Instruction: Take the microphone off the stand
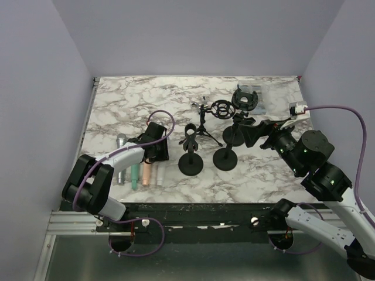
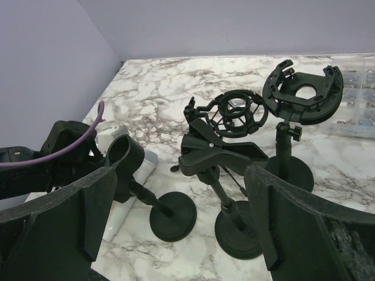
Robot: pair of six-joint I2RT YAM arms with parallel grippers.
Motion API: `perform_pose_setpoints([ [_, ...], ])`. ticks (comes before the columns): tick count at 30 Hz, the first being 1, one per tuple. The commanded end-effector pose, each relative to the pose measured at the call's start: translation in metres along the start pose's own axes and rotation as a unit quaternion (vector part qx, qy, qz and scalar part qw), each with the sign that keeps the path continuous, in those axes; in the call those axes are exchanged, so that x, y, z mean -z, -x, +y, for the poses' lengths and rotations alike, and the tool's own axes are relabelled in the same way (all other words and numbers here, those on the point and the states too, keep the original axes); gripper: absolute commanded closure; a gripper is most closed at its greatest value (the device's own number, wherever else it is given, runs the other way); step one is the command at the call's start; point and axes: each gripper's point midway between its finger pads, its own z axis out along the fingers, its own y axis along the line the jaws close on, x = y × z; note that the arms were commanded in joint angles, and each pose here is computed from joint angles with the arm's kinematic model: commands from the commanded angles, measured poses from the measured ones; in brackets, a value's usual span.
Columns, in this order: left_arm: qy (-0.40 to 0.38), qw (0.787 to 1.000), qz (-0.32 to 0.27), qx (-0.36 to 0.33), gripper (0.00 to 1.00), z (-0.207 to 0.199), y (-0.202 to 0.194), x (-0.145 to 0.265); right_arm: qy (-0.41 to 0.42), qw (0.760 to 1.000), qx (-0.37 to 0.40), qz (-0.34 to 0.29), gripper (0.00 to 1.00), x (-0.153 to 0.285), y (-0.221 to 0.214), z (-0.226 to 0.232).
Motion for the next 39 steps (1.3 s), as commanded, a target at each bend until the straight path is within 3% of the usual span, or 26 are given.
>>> perform_pose_setpoints([
  [1, -0.018, 1.000, 0.006, 0.010, 0.58, -0.004, -0.006, 0.005, 0.007, 1.000, -0.003, -0.001, 0.00, 0.001, 0.003, 0.003],
  [8, -0.039, 0.999, -0.006, 0.010, 0.49, -0.012, 0.000, 0.017, 0.006, 1.000, -0.011, 0.003, 0.00, 0.003, 0.001, 0.003],
  [16, -0.058, 0.998, -0.038, 0.006, 0.47, -0.020, 0.015, 0.048, 0.004, 1.000, -0.018, 0.003, 0.00, 0.007, 0.001, 0.002],
  [21, -0.062, 0.993, -0.100, -0.012, 0.42, -0.020, 0.035, 0.093, 0.003, 1.000, -0.021, 0.008, 0.00, 0.007, -0.003, 0.001],
  [25, -0.076, 0.980, -0.184, -0.019, 0.35, -0.020, 0.060, 0.152, -0.014, 1.000, -0.013, 0.024, 0.00, 0.004, -0.015, -0.006],
  [30, -0.136, 0.935, -0.325, -0.029, 0.27, -0.036, 0.099, 0.251, -0.036, 0.998, -0.004, 0.042, 0.00, 0.002, -0.025, -0.015],
  [35, -0.199, 0.865, -0.458, -0.052, 0.20, -0.050, 0.121, 0.340, -0.049, 0.998, -0.002, 0.050, 0.00, 0.003, -0.022, -0.017],
  [39, -0.246, 0.810, -0.527, -0.075, 0.15, -0.061, 0.124, 0.376, -0.056, 0.996, 0.003, 0.070, 0.04, -0.004, -0.019, -0.014],
])
